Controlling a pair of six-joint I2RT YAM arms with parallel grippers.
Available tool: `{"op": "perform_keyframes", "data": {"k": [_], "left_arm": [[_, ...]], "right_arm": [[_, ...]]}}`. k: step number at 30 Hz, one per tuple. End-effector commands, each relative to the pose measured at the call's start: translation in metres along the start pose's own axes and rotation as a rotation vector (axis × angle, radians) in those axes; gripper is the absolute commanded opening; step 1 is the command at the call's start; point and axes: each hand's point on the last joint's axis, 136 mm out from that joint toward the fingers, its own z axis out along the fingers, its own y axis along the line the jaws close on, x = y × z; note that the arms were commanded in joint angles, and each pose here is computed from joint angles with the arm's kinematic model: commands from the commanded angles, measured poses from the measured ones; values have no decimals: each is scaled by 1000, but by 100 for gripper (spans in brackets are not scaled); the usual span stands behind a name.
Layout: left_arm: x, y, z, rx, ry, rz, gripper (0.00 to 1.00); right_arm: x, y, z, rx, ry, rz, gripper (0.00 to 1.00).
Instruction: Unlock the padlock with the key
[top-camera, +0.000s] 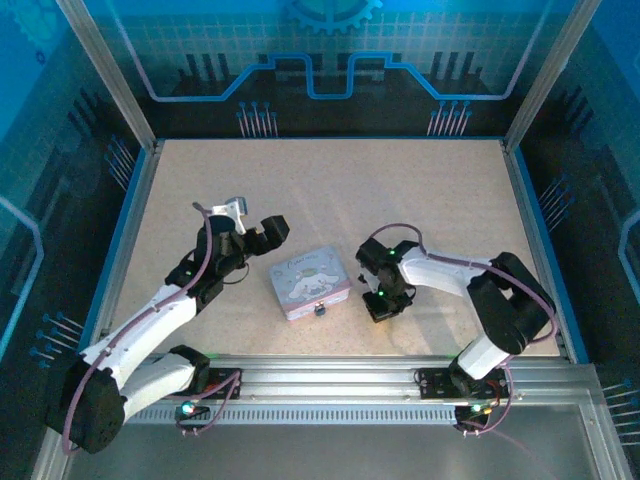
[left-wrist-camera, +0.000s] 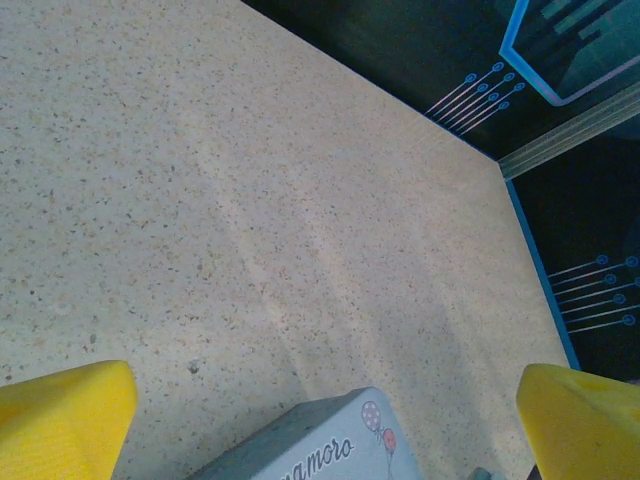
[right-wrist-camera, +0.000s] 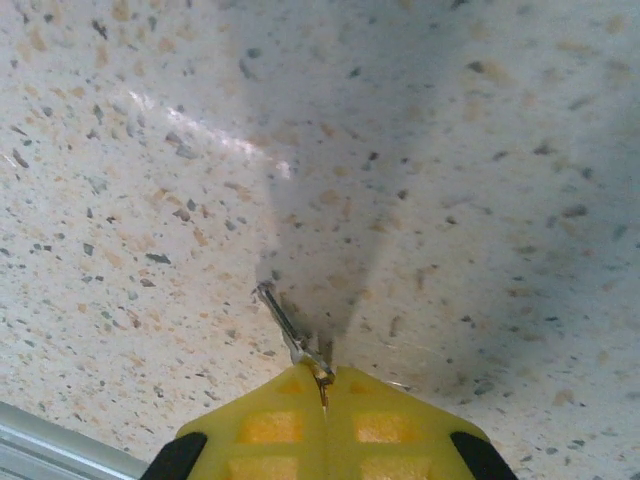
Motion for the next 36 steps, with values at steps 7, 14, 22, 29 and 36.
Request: {"op": "perform_keyframes", "data": {"k": [7, 14, 22, 29, 36], "left_arm": [[-26, -39, -11, 108, -31, 40, 99], [-33, -81, -10, 274, 14, 6, 96], [-26, -155, -8, 533, 129, 71, 88], [-14, -187, -4, 640, 155, 84, 80], [-3, -196, 7, 657, 200, 83, 76]], "right_arm": [[-45, 12, -60, -232, -367, 99, 0], [-81, 27, -153, -387, -768, 90, 0], [-110, 56, -245, -570, -1087, 9, 0], [-121, 77, -274, -695, -1119, -27, 0], [-123, 86, -282, -750, -1111, -42, 0]]}}
